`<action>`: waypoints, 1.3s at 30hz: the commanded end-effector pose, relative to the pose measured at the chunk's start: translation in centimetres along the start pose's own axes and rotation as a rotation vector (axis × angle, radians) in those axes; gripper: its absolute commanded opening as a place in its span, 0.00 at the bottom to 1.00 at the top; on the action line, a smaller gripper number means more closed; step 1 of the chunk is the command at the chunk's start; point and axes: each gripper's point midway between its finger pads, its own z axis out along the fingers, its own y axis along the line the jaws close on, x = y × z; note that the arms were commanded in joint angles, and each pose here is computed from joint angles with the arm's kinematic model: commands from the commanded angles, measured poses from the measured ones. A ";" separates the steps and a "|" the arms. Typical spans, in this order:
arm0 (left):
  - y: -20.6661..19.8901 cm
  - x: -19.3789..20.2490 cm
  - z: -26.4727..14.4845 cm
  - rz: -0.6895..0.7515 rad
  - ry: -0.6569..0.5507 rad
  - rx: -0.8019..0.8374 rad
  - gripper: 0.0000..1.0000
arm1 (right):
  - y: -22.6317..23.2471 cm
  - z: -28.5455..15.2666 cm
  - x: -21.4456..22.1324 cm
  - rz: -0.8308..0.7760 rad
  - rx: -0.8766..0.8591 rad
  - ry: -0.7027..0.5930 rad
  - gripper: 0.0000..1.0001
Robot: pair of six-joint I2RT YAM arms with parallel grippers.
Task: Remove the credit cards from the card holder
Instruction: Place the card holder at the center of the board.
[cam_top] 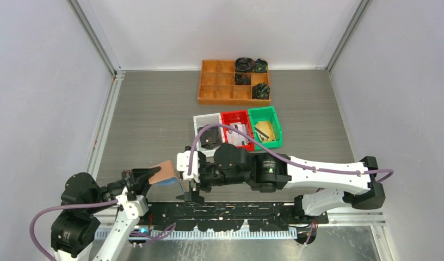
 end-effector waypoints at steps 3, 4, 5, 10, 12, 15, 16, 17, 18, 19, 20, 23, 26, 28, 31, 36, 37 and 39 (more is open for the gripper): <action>1.6 -1.7 0.1 0.122 -0.062 -0.053 0.00 | 0.4 1.6 -2.2 -0.090 -0.007 -0.085 0.87; 1.7 -1.6 0.1 0.118 -0.062 -0.057 0.00 | 0.9 2.0 -2.0 -0.092 -0.016 -0.085 0.86; 1.9 -1.6 0.2 0.110 -0.062 -0.066 0.00 | 1.3 2.3 -2.0 -0.091 -0.027 -0.086 0.85; 2.9 -1.4 0.6 0.080 -0.071 -0.105 0.00 | 2.5 3.6 -1.0 -0.097 -0.029 -0.077 0.83; 3.1 -1.3 0.7 0.070 -0.075 -0.116 0.00 | 2.6 3.8 -0.9 -0.089 -0.029 -0.089 0.83; 3.4 -1.2 1.0 0.054 -0.085 -0.129 0.00 | 2.3 4.2 -1.2 -0.083 -0.009 -0.116 0.83; 3.5 -1.2 1.1 0.045 -0.090 -0.134 0.00 | 2.2 4.3 -1.3 -0.076 -0.002 -0.129 0.83; 3.8 -1.1 1.3 0.038 -0.097 -0.146 0.00 | 1.9 4.3 -1.5 -0.069 0.013 -0.137 0.83; 4.1 -1.1 1.4 0.022 -0.103 -0.157 0.00 | 1.5 4.3 -1.3 -0.058 0.028 -0.136 0.84; 4.2 -0.9 1.6 0.011 -0.105 -0.165 0.00 | 1.0 4.3 -1.8 -0.040 0.042 -0.163 0.84; 4.3 -0.7 1.8 0.004 -0.103 -0.164 0.00 | 0.4 4.2 -2.0 0.002 0.051 -0.178 0.84; 4.3 1.3 2.5 -0.008 -0.054 -0.158 0.01 | -2.3 3.2 -1.5 0.130 0.103 -0.226 0.84; 3.9 4.4 3.4 -0.049 0.038 -0.132 0.02 | -5.2 1.2 -1.2 0.216 0.193 -0.278 0.85; 2.9 6.8 4.1 -0.087 0.107 -0.075 0.05 | -7.4 -0.3 -0.5 0.270 0.278 -0.291 0.85; 1.5 10.5 4.8 -0.149 0.227 0.006 0.10 | -9.8 -2.6 0.5 0.361 0.367 -0.334 0.87; -0.6 15.8 4.9 -0.158 0.420 0.161 0.12 | -13.0 -6.8 2.9 0.436 0.568 -0.344 0.90; -0.8 16.7 5.0 -0.159 0.451 0.192 0.12 | -13.4 -7.8 3.4 0.457 0.600 -0.355 0.90; -1.1 18.6 5.0 -0.161 0.520 0.238 0.13 | -14.5 -9.5 4.0 0.490 0.677 -0.371 0.91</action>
